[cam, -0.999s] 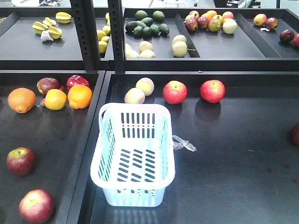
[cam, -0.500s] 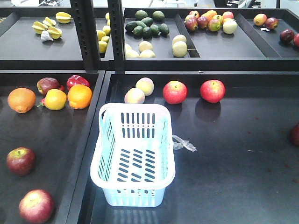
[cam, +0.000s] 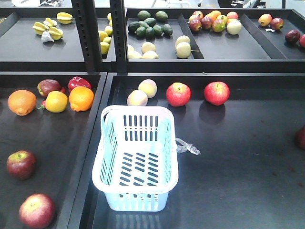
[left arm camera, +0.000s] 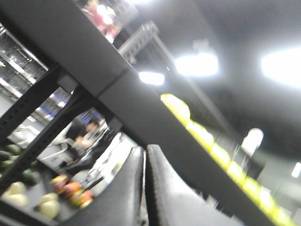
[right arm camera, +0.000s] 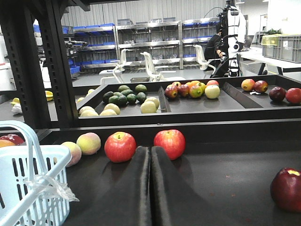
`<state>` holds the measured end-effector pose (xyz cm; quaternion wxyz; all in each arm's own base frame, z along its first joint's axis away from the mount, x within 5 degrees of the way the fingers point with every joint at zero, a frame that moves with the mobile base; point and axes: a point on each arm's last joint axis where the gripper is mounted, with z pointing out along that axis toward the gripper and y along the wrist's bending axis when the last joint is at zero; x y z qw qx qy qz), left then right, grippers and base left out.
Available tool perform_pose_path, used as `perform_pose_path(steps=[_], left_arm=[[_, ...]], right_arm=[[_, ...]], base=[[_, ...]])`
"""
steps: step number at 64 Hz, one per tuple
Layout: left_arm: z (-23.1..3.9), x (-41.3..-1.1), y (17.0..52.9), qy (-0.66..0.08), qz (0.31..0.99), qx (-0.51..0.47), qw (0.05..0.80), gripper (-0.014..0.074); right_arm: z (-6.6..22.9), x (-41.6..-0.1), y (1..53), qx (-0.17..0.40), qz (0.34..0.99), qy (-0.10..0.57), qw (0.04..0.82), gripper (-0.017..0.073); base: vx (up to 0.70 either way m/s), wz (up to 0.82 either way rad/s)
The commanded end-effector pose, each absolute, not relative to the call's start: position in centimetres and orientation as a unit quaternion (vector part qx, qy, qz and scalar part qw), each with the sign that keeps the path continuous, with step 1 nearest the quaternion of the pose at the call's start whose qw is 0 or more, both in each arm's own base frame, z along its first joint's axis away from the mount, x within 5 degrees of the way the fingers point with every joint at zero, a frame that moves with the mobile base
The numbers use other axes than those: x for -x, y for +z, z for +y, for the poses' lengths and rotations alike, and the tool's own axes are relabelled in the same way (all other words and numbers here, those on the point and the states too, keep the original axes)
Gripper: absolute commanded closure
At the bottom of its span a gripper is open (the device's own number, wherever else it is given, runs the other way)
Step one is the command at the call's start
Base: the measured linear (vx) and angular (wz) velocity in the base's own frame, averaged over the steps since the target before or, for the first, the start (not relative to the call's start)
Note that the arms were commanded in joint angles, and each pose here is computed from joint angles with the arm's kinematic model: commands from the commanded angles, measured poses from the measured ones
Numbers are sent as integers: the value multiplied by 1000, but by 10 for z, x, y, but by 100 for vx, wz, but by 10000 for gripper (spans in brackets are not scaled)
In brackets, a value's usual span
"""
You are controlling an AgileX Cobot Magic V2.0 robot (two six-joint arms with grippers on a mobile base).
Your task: Pick three apples into basket with both arms
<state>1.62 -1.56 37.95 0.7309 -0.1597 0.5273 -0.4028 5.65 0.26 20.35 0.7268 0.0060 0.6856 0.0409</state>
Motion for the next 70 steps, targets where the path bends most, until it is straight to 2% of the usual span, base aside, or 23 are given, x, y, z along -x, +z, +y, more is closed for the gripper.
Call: perform_pose_path(steps=[1,15,22,37,46,54,66,70], left_arm=[[-24,-36,399,-375,577,108,717,601],[-43,-90,420,-304,680,-43,666,601],[-53,-122,425,-300,711,-104,627,601],[-61,-187,424,-306,739,-145,582,594],[-67,-222,417,-303,753,-199,549,551],[-74,-251,413,-316,757,-248,516,423],[-82,-297,411,-314,756,-274,505,83],[-88,-309,411,-308,752,-293,504,11]], right_arm=[[4,-55,209,2,656,42,753,564],[4,-55,209,2,656,42,753,564],[4,-55,209,2,656,42,753,564],[4,-55,209,2,656,42,753,564],[4,-55,209,2,656,42,753,564],[4,-55,209,2,656,42,753,564],[4,-55,209,2,656,42,753,564],[4,-55,209,2,656,42,753,564]], base=[[0,0],[0,0],[0,0],[0,0],[0,0],[0,0],[0,0],[0,0]])
